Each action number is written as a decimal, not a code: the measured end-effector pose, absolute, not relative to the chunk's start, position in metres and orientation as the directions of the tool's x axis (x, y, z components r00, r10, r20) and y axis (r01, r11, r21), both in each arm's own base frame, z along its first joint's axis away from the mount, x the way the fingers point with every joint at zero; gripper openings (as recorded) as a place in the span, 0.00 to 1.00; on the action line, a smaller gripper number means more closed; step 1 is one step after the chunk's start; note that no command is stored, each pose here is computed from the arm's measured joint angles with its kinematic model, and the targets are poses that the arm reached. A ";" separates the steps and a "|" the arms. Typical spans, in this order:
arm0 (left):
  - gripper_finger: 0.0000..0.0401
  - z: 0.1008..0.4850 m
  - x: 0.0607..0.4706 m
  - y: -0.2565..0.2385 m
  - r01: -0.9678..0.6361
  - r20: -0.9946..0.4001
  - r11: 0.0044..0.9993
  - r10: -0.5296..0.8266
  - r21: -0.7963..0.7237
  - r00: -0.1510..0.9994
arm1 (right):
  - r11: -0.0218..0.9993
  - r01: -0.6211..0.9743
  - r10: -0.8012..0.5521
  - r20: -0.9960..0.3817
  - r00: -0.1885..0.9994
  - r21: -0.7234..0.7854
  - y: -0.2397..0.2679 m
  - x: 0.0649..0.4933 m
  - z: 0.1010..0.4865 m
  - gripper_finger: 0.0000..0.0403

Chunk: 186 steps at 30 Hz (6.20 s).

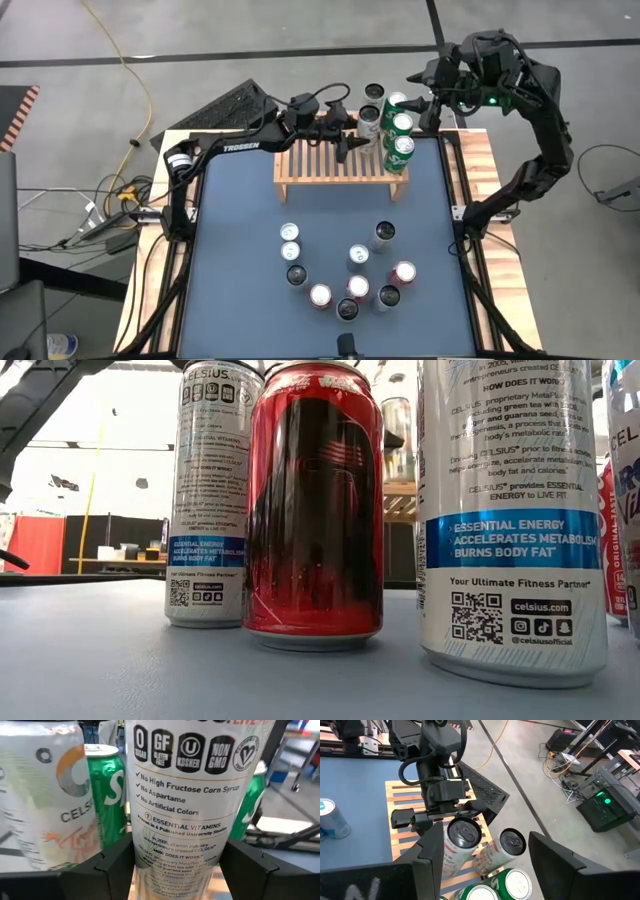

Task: Place canned beverage on shelf
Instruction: Put the left white-yellow soda can on the shelf aligned with the other white-yellow soda can, then put the white-yellow soda can on the shelf aligned with the other white-yellow soda can

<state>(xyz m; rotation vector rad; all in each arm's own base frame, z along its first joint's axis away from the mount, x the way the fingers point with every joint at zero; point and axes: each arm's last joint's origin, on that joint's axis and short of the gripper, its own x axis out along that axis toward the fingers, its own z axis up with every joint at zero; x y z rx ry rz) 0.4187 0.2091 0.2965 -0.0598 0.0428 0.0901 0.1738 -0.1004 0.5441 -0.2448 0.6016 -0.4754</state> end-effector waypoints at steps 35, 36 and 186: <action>0.58 0.276 0.429 0.214 -0.069 -0.017 0.993 0.067 -0.100 0.998 | 0.870 0.348 -0.488 -0.510 0.708 -0.349 -0.100 0.173 0.541 0.57; 0.58 0.276 0.430 0.214 -0.068 -0.013 0.993 0.067 -0.097 0.998 | 0.870 0.348 -0.488 -0.510 0.708 -0.349 -0.100 0.173 0.541 0.57; 0.00 0.302 0.399 0.186 -0.263 -0.357 0.960 0.215 -0.093 0.909 | 0.837 0.261 -0.519 -0.549 0.655 -0.480 -0.066 0.156 0.541 0.00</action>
